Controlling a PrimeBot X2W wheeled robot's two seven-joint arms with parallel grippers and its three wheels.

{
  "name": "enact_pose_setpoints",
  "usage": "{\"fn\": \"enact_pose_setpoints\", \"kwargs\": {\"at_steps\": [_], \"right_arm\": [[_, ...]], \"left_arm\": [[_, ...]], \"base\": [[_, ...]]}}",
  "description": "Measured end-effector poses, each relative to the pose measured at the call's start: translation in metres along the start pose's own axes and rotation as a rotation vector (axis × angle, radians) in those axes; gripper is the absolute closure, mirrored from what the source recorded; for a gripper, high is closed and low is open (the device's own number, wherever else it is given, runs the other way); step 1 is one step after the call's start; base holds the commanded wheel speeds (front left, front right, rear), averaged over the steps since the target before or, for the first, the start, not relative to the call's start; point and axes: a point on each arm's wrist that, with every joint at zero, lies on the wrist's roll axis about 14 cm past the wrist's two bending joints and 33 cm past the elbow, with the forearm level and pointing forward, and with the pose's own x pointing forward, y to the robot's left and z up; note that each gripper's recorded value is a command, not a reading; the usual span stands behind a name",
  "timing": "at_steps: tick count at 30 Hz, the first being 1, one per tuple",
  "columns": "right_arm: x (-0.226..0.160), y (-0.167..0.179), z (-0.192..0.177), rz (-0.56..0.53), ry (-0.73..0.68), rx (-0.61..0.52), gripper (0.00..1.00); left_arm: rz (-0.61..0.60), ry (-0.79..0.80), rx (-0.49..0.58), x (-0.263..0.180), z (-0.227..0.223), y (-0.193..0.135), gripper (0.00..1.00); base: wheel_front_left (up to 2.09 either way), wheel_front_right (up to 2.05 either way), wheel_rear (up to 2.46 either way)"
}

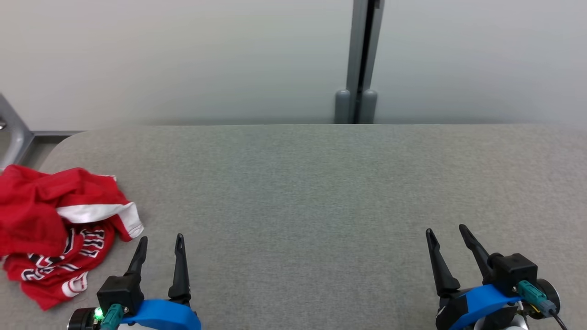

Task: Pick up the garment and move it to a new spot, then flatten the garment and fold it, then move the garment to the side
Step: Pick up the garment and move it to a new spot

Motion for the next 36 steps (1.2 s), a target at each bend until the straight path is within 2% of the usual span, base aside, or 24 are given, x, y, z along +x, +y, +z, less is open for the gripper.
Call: {"fn": "enact_pose_setpoints", "kwargs": {"at_steps": [7,17,25,32,36], "right_arm": [[0.017,0.030,0.003,0.092,-0.006,-0.006,0.00],[0.042,0.109,0.001,0.318,0.002,-0.004,0.00],[0.056,0.161,-0.008,0.461,0.022,0.002,0.00],[0.058,0.172,-0.017,0.492,0.046,0.011,0.00],[0.058,0.166,-0.019,0.477,0.051,0.013,0.00]], "left_arm": [[0.107,-0.034,0.006,-0.018,0.011,0.034,0.00],[0.329,-0.053,0.006,-0.076,0.015,0.099,0.00],[0.465,-0.030,-0.012,-0.115,0.007,0.128,0.00],[0.515,-0.017,-0.017,-0.127,0.003,0.138,0.00],[0.525,-0.063,-0.041,-0.121,0.020,0.146,0.00]], "base": [[0.00,0.00,0.00],[0.00,0.00,0.00],[0.00,0.00,0.00],[0.00,0.00,0.00],[0.00,0.00,0.00]]}}
